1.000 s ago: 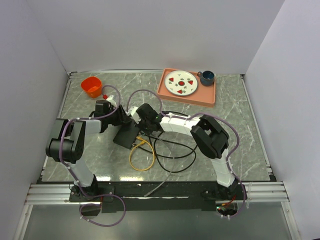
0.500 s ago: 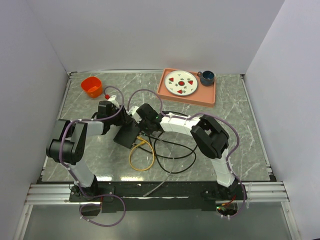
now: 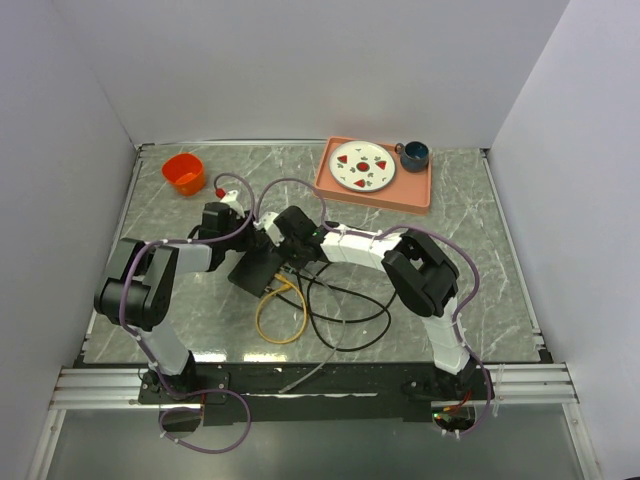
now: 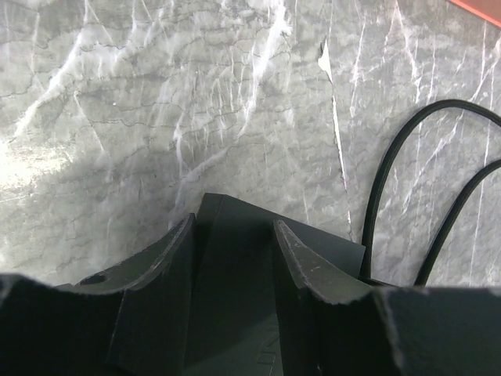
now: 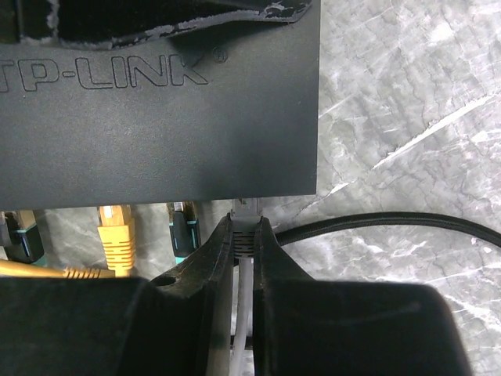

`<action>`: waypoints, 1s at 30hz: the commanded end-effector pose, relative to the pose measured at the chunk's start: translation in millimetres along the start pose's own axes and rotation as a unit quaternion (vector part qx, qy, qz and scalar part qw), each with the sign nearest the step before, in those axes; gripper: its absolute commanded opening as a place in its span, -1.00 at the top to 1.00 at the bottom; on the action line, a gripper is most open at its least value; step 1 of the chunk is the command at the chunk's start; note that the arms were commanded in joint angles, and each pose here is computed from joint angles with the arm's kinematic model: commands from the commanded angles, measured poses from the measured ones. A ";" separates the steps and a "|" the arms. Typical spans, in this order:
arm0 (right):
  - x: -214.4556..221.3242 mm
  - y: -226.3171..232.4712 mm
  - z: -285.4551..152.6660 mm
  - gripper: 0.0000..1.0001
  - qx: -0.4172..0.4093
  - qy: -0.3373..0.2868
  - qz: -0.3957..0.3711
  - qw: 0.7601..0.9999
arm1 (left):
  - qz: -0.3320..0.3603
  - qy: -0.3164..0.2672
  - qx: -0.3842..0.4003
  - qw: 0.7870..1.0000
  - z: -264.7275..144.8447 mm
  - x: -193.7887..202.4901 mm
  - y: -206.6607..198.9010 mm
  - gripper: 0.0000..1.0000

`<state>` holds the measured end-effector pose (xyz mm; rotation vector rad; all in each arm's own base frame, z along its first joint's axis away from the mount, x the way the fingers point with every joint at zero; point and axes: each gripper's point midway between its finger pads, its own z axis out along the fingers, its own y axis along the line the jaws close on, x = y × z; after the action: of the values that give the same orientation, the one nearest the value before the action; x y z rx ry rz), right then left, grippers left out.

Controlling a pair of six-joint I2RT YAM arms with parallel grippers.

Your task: Insert the plug into the switch port

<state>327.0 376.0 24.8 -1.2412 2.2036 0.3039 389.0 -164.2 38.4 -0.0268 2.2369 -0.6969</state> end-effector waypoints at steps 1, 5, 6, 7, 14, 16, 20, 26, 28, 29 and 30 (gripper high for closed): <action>-135.6 -14.4 -22.1 1.00 0.012 -0.239 0.029 0.971 | -0.053 0.162 0.148 0.974 -29.3 90.0 -82.2 0.29; -151.6 -18.3 -27.8 1.00 0.010 -0.272 0.054 0.961 | -0.062 0.158 0.147 0.974 -33.7 93.7 -85.9 0.26; -155.7 -18.0 -29.9 1.00 0.007 -0.278 0.058 0.959 | -0.067 0.159 0.149 0.974 -34.4 94.3 -87.9 0.26; -158.5 -18.2 -29.6 1.00 0.005 -0.281 0.060 0.958 | -0.066 0.155 0.154 0.974 -35.1 92.4 -90.1 0.26; -161.3 -10.4 -27.9 1.00 -0.015 -0.282 0.047 0.958 | -0.060 0.151 0.138 0.977 -34.4 89.6 -87.2 0.18; -157.4 -6.5 -28.5 1.00 -0.024 -0.280 0.037 0.959 | -0.057 0.146 0.128 0.979 -30.8 85.6 -84.4 0.07; -135.8 10.1 -25.9 1.00 -0.065 -0.263 -0.003 0.963 | -0.055 0.136 0.099 0.984 -25.3 73.8 -70.7 -0.18; -105.9 14.5 -23.5 0.51 -0.070 -0.226 -0.013 0.972 | -0.061 0.095 0.032 0.993 -21.3 41.3 -33.1 -0.53; -106.4 13.0 -29.3 0.11 -0.065 -0.235 -0.015 0.970 | -0.062 0.077 0.021 0.995 -25.6 26.0 -25.8 -0.65; -101.6 11.9 -28.9 -0.01 -0.063 -0.230 -0.013 0.971 | -0.058 0.069 0.014 0.996 -26.8 19.9 -22.9 -0.70; -103.0 11.3 -33.0 -0.09 -0.061 -0.233 -0.013 0.970 | -0.055 0.057 0.005 0.997 -29.8 11.6 -20.9 -0.76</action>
<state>328.0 396.9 29.9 -1.2100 2.1007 0.5286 379.0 -160.2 43.2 -0.1075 2.2805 -0.6666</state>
